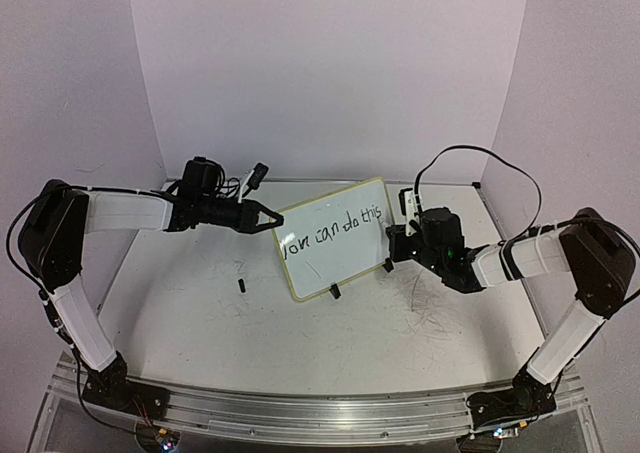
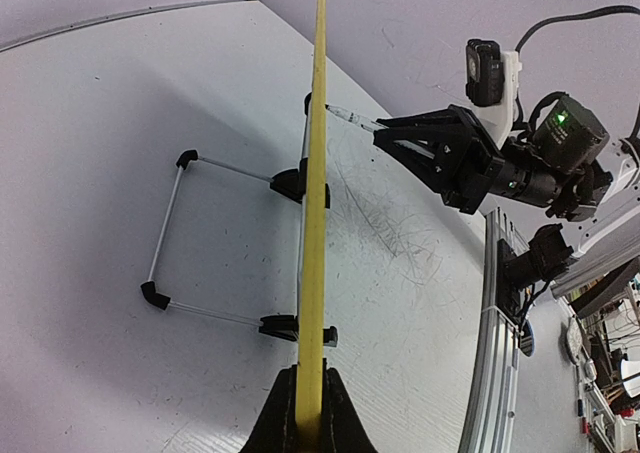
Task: Write a sentence on the whiteboard
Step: Write a sentence on the whiteboard, then place the whiteboard at the center of the board.
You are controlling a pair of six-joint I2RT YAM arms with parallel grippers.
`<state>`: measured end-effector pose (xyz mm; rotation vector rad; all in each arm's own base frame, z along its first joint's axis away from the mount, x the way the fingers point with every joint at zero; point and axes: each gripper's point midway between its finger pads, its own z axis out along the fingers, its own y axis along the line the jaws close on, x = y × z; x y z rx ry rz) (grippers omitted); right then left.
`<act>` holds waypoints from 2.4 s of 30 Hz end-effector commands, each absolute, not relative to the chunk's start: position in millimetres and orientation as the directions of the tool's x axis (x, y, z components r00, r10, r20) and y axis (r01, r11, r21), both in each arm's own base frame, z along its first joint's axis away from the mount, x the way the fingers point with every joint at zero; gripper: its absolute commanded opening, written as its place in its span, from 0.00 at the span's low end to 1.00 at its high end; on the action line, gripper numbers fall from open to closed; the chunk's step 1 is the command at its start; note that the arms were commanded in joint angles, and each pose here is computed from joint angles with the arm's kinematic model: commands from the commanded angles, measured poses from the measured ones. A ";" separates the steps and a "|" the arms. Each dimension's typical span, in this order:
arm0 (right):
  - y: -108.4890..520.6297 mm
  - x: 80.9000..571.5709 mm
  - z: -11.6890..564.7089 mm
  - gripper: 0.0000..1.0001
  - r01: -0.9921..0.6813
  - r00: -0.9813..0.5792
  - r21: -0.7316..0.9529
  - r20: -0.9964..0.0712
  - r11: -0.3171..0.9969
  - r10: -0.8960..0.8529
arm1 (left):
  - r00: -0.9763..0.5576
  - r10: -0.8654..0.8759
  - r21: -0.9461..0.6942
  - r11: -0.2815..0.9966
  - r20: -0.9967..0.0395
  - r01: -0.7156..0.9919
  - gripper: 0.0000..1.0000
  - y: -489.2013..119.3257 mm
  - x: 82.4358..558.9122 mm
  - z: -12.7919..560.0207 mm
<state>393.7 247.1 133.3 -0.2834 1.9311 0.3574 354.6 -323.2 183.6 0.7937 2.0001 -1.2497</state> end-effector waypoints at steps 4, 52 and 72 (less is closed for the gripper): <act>241.8 386.8 149.6 0.00 -0.351 -0.342 0.121 -0.940 0.929 -0.007 | -0.559 0.154 -0.484 0.351 -0.815 0.802 0.00 -321.2 351.4 203.6; 234.6 406.2 168.5 0.00 -0.322 -0.308 0.154 -0.950 0.934 0.051 | -0.559 0.155 -0.485 0.349 -0.814 0.802 0.00 -321.3 351.3 203.6; 181.5 332.0 227.1 0.00 -0.321 -0.268 0.159 -0.961 0.934 0.072 | -0.474 0.069 -0.394 0.461 -0.878 0.795 0.86 -304.6 362.2 270.6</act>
